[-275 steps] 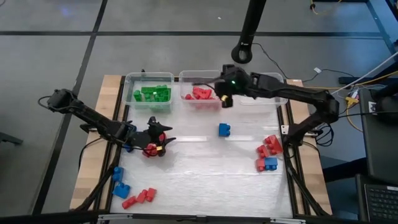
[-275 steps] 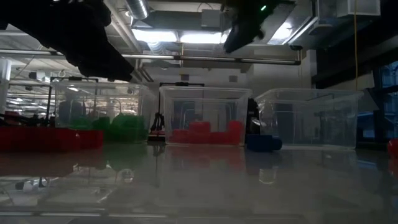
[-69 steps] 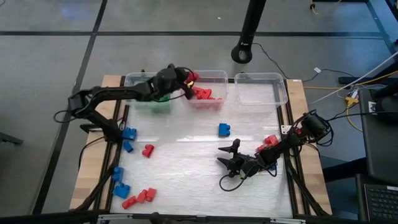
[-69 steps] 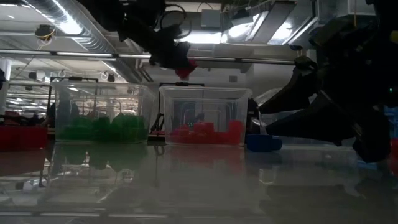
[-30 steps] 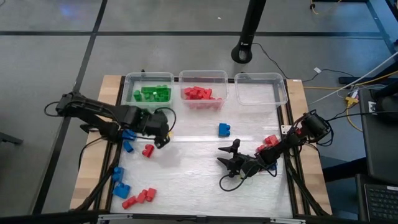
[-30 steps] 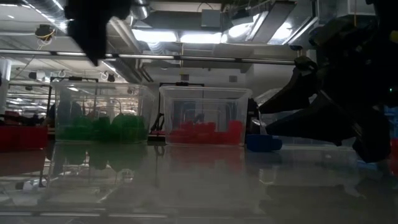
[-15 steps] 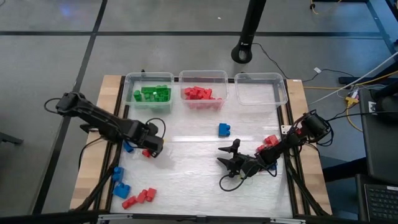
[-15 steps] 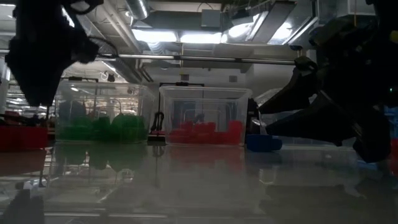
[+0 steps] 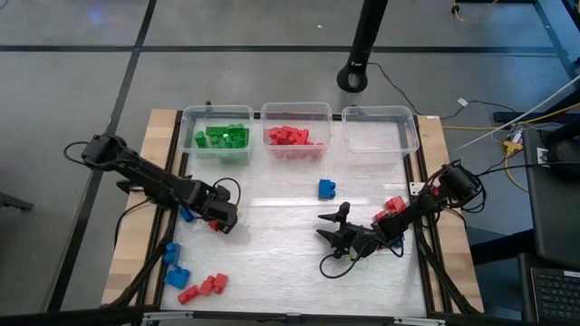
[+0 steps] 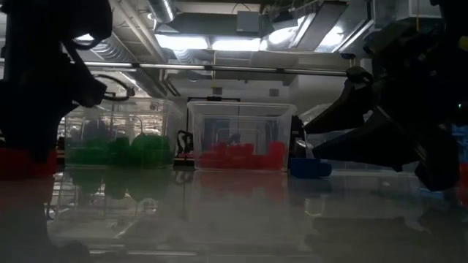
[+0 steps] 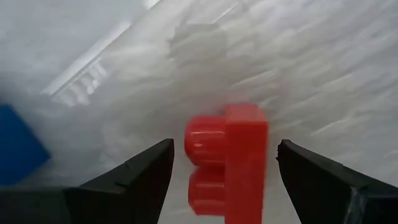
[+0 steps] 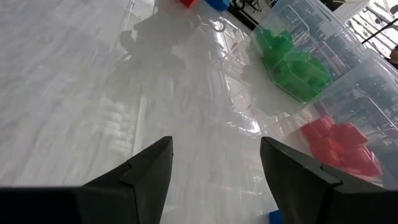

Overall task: Sort blocks
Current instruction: Put the red game piece into the middle transparent bin

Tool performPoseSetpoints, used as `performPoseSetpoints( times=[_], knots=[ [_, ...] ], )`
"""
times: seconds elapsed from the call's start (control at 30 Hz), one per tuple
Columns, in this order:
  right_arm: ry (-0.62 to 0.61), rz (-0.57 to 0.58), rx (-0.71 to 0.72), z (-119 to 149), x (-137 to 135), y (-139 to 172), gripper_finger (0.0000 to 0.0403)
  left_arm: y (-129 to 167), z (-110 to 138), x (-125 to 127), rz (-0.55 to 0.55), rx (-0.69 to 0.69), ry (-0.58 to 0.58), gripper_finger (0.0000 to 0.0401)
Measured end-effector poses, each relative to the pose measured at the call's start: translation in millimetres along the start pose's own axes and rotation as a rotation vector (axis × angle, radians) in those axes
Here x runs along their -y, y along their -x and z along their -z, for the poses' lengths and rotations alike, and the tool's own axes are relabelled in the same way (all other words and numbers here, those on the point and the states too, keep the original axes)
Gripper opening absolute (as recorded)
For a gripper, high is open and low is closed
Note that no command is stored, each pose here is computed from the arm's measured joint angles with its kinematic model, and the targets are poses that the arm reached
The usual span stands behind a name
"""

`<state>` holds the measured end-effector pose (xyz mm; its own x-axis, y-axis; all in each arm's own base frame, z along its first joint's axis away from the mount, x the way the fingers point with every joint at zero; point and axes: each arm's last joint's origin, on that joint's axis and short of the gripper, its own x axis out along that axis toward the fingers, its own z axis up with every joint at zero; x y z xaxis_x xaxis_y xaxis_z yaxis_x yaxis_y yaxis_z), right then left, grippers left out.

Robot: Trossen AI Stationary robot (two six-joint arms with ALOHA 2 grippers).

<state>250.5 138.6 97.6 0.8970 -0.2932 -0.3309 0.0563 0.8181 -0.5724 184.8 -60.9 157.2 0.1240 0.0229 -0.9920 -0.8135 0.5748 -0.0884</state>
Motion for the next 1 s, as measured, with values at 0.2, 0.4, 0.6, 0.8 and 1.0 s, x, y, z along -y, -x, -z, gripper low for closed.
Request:
performPoseSetpoints(
  times=[0.2, 0.4, 0.6, 0.8, 1.0],
  knots=[
    [0.000, 0.000, 0.000, 0.0, 0.0, 0.0, 0.0241, -13.8, 4.0, -9.0, -0.001, -0.013, -0.003, 0.0270],
    [0.000, 0.001, 0.000, 0.0, 0.0, 0.0, 0.0241, -15.2, 4.8, -11.2, -0.011, -0.019, -0.036, 0.0219],
    [-0.001, 0.001, 0.000, -0.1, 0.0, 0.0, 0.0241, -14.2, 4.8, -11.5, -0.011, -0.020, -0.072, 0.0151],
    [-0.002, 0.002, 0.001, -0.2, 0.1, 0.0, 0.0241, 7.4, -5.5, 8.3, 0.058, 0.042, -0.138, 0.0151],
    [-0.004, 0.014, -0.004, 0.2, 1.4, -1.1, 0.0241, 49.5, -36.3, 33.4, 0.135, 0.229, -0.228, 0.0158]
  ],
)
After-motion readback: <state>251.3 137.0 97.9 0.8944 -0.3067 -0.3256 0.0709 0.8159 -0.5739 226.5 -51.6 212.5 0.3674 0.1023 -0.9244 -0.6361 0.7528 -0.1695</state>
